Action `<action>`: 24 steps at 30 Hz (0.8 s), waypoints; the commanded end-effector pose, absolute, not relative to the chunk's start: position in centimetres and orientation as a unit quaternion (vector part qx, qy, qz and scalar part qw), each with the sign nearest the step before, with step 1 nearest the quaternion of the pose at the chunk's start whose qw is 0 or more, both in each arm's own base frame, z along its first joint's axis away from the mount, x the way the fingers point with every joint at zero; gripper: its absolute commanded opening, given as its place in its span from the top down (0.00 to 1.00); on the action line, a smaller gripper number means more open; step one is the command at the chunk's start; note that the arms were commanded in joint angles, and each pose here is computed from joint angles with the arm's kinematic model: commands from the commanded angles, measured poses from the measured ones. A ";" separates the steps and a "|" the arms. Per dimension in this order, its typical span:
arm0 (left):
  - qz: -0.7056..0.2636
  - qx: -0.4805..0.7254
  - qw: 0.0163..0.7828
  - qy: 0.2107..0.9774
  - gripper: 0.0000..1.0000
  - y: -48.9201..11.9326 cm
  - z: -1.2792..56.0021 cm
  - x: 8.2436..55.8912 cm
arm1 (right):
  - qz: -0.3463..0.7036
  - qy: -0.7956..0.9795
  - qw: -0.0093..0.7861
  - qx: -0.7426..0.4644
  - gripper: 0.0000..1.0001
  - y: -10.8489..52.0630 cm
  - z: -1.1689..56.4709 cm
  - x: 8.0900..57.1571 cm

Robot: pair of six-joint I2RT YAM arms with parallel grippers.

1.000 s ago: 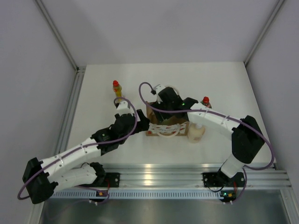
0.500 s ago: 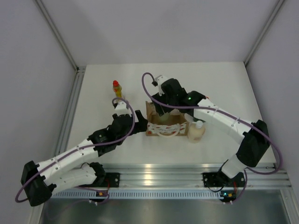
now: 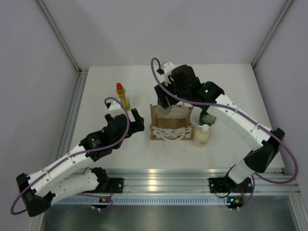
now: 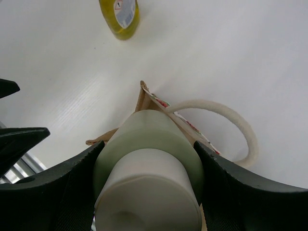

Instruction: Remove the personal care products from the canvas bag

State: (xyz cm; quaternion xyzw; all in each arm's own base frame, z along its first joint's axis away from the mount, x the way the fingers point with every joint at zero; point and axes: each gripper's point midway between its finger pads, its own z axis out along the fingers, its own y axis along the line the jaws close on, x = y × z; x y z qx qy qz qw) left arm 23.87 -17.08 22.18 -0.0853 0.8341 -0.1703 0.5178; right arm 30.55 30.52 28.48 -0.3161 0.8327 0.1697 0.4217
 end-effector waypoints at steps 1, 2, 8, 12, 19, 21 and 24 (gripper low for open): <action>-0.137 -0.095 0.529 0.832 0.02 -15.3 23.6 23.8 | 0.217 0.781 0.493 -0.315 1.00 31.0 36.6 30.1; -0.134 -0.095 0.528 0.833 0.02 -15.2 23.7 23.8 | 0.226 0.776 0.491 -0.324 1.00 31.5 36.9 29.7; -0.104 -0.094 0.523 0.841 0.02 -14.0 24.4 23.6 | 0.213 0.766 0.512 -0.326 1.00 32.1 39.0 29.8; -0.098 -0.080 0.518 0.846 0.02 -14.0 24.6 23.4 | 0.177 0.768 0.547 -0.283 1.00 30.0 41.1 31.8; -0.119 -0.053 0.497 0.858 0.02 -15.4 23.8 23.0 | 0.149 0.776 0.581 -0.196 1.00 23.4 44.1 36.2; -0.121 -0.043 0.491 0.861 0.02 -15.8 23.3 23.0 | 0.135 0.780 0.586 -0.171 1.00 21.2 44.2 37.4; -0.125 -0.036 0.488 0.863 0.02 -16.2 23.0 23.0 | 0.119 0.791 0.582 -0.148 1.00 18.7 43.5 39.0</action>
